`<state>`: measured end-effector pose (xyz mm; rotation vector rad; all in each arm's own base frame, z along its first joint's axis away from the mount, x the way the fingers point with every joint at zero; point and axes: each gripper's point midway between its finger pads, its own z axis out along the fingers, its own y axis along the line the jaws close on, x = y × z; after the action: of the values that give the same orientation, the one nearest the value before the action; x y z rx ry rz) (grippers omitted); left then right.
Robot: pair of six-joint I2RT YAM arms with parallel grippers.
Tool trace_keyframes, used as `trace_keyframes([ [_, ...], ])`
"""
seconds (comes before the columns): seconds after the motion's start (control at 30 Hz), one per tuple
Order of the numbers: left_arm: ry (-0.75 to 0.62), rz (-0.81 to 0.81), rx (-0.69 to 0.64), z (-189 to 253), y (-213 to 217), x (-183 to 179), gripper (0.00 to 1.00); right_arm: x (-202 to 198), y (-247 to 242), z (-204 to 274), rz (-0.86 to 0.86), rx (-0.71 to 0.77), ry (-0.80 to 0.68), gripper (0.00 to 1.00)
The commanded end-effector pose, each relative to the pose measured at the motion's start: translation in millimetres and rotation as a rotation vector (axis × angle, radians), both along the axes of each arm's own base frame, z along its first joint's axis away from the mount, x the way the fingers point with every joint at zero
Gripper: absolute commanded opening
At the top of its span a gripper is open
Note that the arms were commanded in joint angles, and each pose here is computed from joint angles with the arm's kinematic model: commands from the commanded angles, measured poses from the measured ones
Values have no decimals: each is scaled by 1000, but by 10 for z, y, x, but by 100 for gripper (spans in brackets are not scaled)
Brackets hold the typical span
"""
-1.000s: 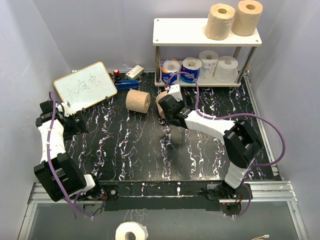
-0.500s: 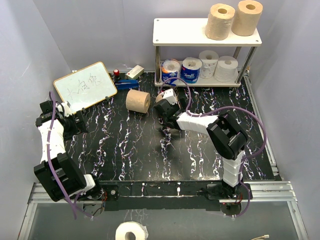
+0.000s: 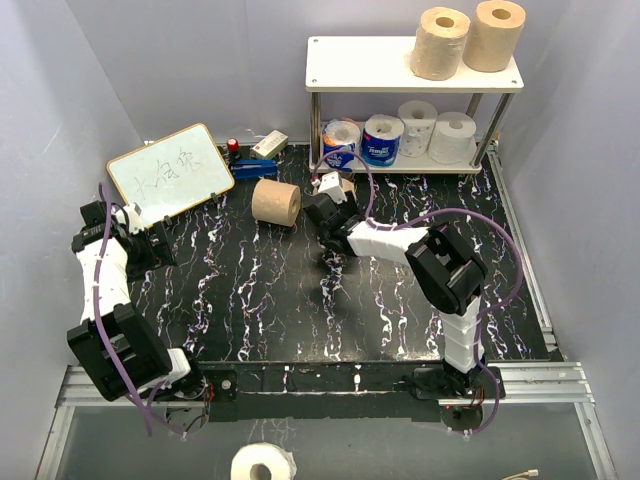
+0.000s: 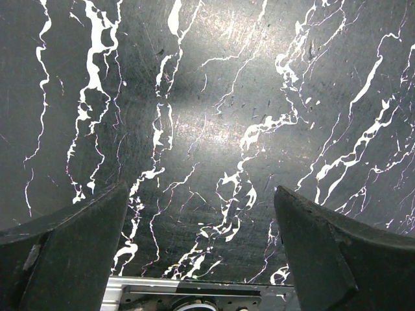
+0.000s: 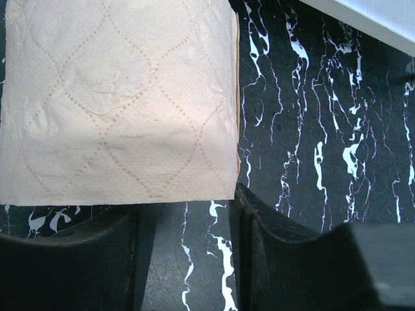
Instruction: Place and organize the paper towels onto the shelf
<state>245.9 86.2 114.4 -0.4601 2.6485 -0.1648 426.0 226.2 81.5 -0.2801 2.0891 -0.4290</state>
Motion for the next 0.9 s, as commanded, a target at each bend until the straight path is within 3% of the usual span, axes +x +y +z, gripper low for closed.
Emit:
trace_keyframes([
  [0.0,7,-8,-7,-10,-11,-27,93,199,118,237,-5,55,-91,42],
  [0.1,8,-8,-8,-14,-13,-25,93,216,98,165,-9,46,-88,33],
  [0.23,12,-7,-9,-27,-9,-27,93,224,44,31,-17,35,-72,2],
  [0.27,14,-7,-9,-30,-9,-28,93,216,26,13,-22,36,-69,0],
  [0.57,15,-4,-8,-30,-6,-32,93,28,-47,296,-7,131,-82,0],
  [0.87,15,-5,-9,-30,-8,-31,93,-262,218,878,83,476,-66,0],
])
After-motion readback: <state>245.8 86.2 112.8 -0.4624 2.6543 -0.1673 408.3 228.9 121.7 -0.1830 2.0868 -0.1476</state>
